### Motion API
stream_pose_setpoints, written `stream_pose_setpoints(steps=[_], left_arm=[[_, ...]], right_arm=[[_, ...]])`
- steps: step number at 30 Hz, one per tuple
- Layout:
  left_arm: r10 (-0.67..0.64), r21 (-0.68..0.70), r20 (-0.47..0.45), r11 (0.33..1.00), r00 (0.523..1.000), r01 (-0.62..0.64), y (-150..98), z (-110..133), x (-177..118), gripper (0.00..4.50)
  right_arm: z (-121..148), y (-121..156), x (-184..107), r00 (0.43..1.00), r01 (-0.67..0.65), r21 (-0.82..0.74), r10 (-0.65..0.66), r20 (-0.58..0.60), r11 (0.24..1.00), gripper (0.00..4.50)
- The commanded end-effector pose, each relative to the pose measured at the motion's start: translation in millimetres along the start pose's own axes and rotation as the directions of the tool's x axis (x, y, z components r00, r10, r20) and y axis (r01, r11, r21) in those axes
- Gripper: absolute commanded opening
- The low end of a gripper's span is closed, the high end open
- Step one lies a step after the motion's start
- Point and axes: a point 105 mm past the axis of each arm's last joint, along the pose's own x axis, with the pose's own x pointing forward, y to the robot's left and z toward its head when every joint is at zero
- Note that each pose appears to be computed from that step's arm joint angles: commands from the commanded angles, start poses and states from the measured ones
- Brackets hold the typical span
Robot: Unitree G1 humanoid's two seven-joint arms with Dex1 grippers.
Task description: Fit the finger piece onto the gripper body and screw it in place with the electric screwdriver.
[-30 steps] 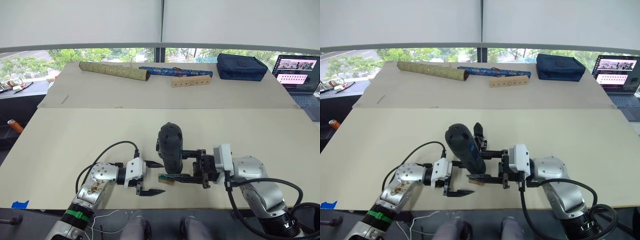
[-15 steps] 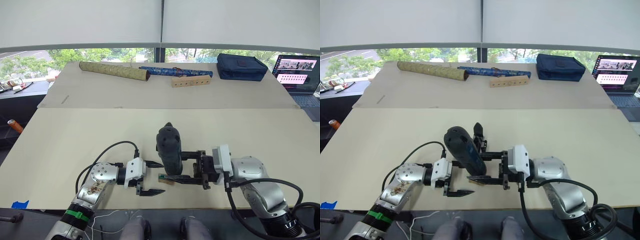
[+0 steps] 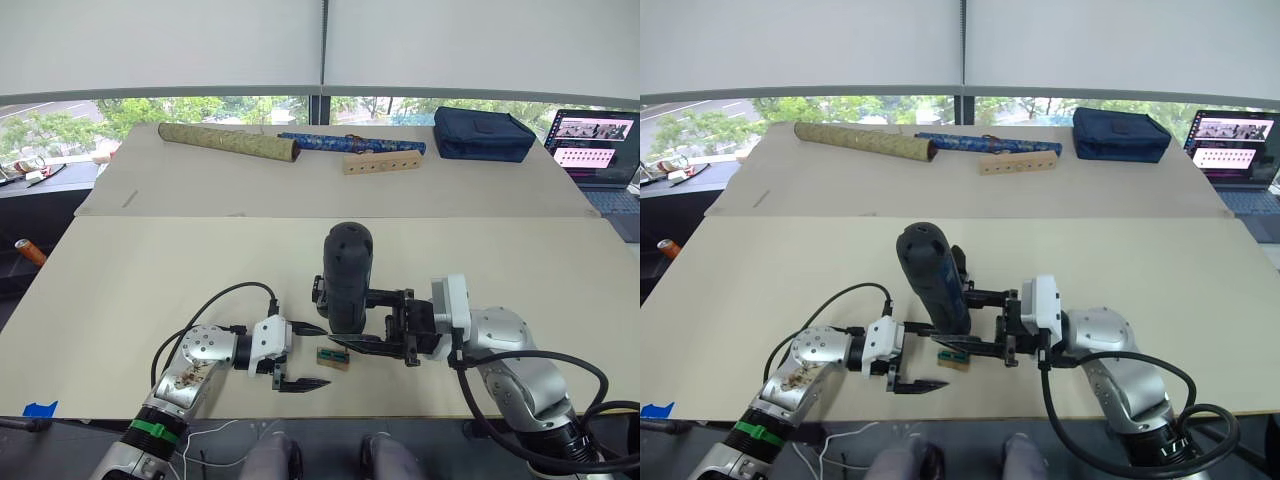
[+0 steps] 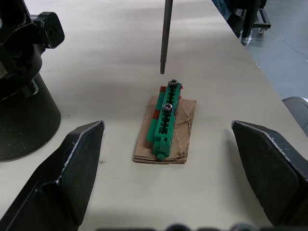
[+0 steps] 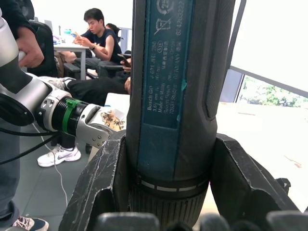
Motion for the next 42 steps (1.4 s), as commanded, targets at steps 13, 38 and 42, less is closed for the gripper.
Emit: stream_pose_setpoints(steps=[13,38,42], left_arm=[[-0.029,-0.08,-0.048,0.996,0.998,0.025,-12.1,-18.2,3.0,4.5],[-0.03,-0.081,-0.054,0.996,0.998,0.026,-13.6,-17.9,1.0,4.5],[-0.031,-0.081,-0.055,0.996,0.998,0.026,-13.8,-17.9,0.6,4.5]], right_arm=[[10.5,5.2,2.1,0.999,-0.019,-0.035,0.02,0.027,0.999,1.93],[6.0,6.4,4.7,1.0,-0.016,-0.033,0.017,0.026,0.999,1.93],[5.6,6.7,4.8,1.0,-0.016,-0.033,0.017,0.025,0.999,1.93]])
